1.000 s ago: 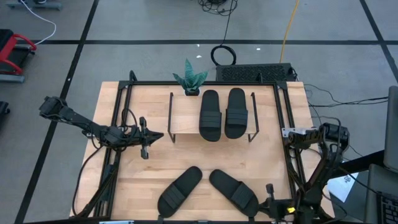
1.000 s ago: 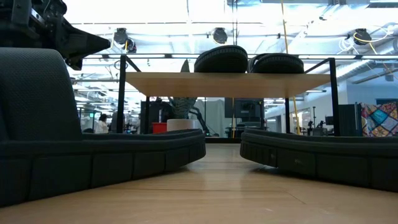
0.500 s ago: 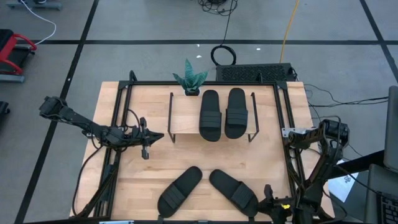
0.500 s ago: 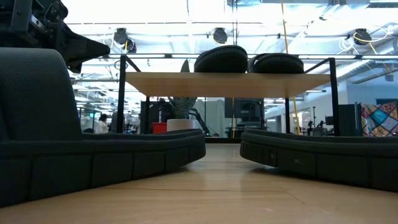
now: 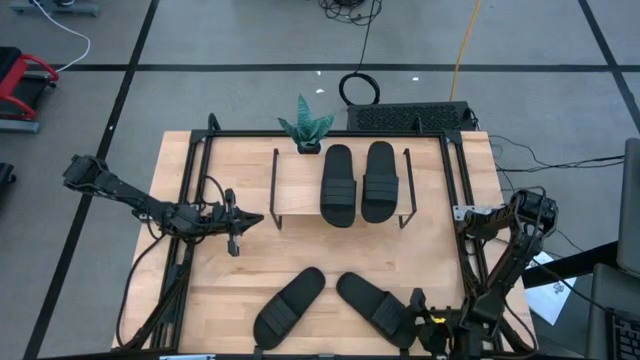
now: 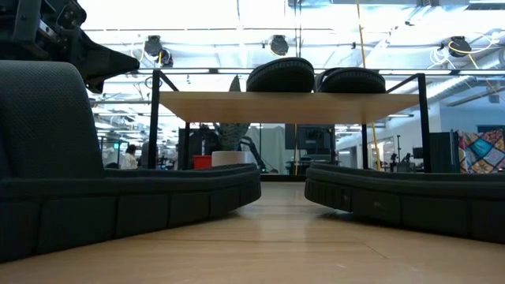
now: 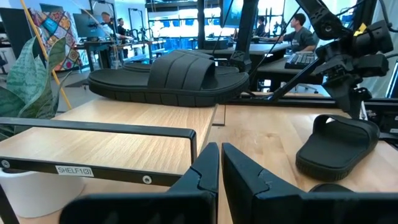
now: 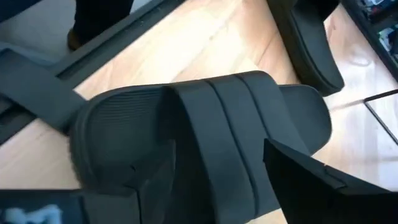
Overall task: Pick and place slides into the shelf
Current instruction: Put the right slide under the shelf
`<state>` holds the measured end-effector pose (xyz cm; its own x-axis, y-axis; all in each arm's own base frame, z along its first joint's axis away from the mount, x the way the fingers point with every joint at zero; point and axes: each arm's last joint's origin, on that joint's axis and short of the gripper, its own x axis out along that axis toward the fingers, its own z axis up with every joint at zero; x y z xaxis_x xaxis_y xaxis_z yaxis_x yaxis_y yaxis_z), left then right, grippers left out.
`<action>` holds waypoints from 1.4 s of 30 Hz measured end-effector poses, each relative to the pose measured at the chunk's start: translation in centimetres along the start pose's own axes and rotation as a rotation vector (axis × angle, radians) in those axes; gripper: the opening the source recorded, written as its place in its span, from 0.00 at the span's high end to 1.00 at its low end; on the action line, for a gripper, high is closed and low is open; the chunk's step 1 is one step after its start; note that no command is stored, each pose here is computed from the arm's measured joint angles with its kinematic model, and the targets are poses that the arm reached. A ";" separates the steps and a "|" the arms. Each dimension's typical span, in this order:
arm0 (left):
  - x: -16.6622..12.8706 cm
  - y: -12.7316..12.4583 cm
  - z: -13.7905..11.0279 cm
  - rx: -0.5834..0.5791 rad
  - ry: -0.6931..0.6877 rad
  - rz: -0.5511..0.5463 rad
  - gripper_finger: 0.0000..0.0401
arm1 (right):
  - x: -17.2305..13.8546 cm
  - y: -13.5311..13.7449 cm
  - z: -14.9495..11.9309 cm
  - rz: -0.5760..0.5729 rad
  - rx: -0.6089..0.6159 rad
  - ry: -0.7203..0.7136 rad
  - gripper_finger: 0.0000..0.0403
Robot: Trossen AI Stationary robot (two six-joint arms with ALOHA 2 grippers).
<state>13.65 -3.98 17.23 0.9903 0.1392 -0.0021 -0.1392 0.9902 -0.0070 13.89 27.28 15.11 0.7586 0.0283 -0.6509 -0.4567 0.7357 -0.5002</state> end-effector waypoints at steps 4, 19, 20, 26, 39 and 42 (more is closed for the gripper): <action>0.0 0.0 -0.1 0.009 0.005 0.000 0.95 | 0.0 -0.2 -0.1 -0.041 -0.035 0.003 0.39; 0.0 0.0 -0.3 0.021 0.025 0.001 0.95 | 2.2 0.7 -1.8 -0.195 -0.270 0.097 0.39; 0.0 0.0 -0.3 0.022 0.025 0.001 0.95 | 2.4 0.8 -1.9 -0.223 -0.286 0.097 0.39; 0.0 0.0 -0.3 0.023 0.026 0.001 0.95 | 3.2 1.0 -2.0 -0.340 -0.329 0.084 0.39; 0.0 0.0 -0.4 0.027 0.037 0.001 0.95 | 6.1 -0.2 -2.3 -0.382 -0.101 0.112 0.61; 0.0 0.0 -0.4 0.026 0.037 0.001 0.95 | 5.8 -0.4 -2.2 -0.369 -0.096 0.112 0.86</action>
<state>13.64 -3.97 16.82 0.9894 0.1399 -0.0391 -0.1393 0.9901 0.0187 17.48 25.68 10.27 0.8270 -0.3038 -0.4731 -0.2081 0.6162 -0.7596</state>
